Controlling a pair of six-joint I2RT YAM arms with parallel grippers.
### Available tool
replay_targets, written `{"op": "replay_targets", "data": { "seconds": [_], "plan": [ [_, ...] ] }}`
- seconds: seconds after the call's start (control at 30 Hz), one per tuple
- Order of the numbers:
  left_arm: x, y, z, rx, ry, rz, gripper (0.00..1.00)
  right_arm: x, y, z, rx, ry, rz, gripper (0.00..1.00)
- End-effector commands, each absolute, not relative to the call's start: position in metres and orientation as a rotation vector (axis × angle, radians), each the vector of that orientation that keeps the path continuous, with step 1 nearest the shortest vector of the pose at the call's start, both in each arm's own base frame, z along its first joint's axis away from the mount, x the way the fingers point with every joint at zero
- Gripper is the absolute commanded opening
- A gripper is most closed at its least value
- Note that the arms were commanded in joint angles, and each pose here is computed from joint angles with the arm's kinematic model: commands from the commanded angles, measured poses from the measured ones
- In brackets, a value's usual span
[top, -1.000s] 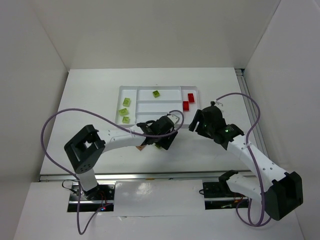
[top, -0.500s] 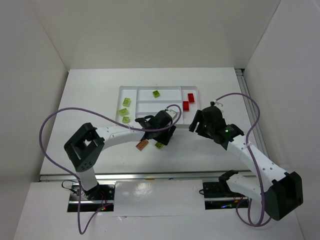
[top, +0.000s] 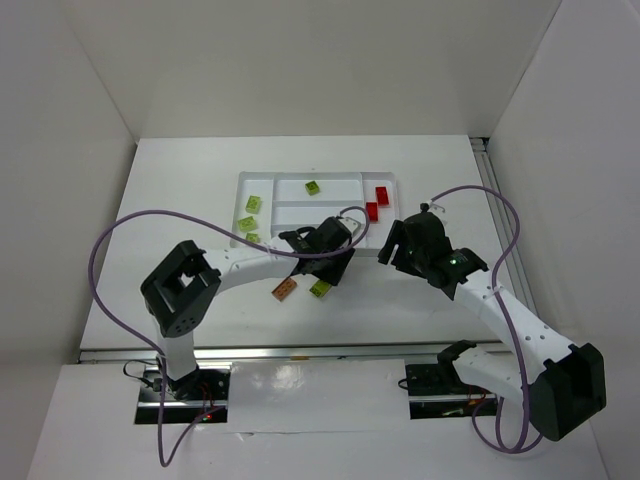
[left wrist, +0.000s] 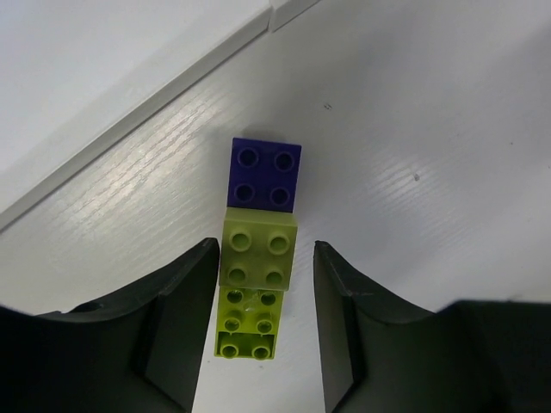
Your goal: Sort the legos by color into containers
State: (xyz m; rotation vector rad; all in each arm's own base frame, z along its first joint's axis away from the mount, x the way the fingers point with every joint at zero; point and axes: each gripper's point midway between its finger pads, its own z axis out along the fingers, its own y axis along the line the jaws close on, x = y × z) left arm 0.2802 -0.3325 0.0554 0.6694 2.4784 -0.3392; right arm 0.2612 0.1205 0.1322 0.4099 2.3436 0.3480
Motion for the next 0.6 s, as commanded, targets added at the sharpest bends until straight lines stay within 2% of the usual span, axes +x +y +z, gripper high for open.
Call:
{"op": "replay_targets", "data": {
  "seconds": [0.0,0.13,0.33,0.47,0.5,0.57],
  "plan": [
    [0.283,-0.336,0.055,0.676,2.481,-0.325,0.58,0.262,0.114,0.137,0.418,2.323,0.319,0.77],
    [0.281,-0.334,0.051,0.68,2.49,-0.318,0.52,0.262,0.114,0.137,0.418,2.323,0.319,0.77],
    [0.281,-0.328,0.051,0.673,2.492,-0.289,0.52,0.263,0.114,0.134,0.418,2.331,0.314,0.77],
    [0.282,-0.327,0.055,0.654,2.484,-0.287,0.38,0.266,0.115,0.139,0.418,2.315,0.325,0.77],
    [0.285,-0.33,0.058,0.65,2.475,-0.294,0.25,0.266,0.115,0.139,0.418,2.315,0.325,0.77],
    [0.285,-0.331,0.068,0.647,2.467,-0.301,0.15,0.266,0.115,0.139,0.418,2.315,0.325,0.77]
  ]
}}
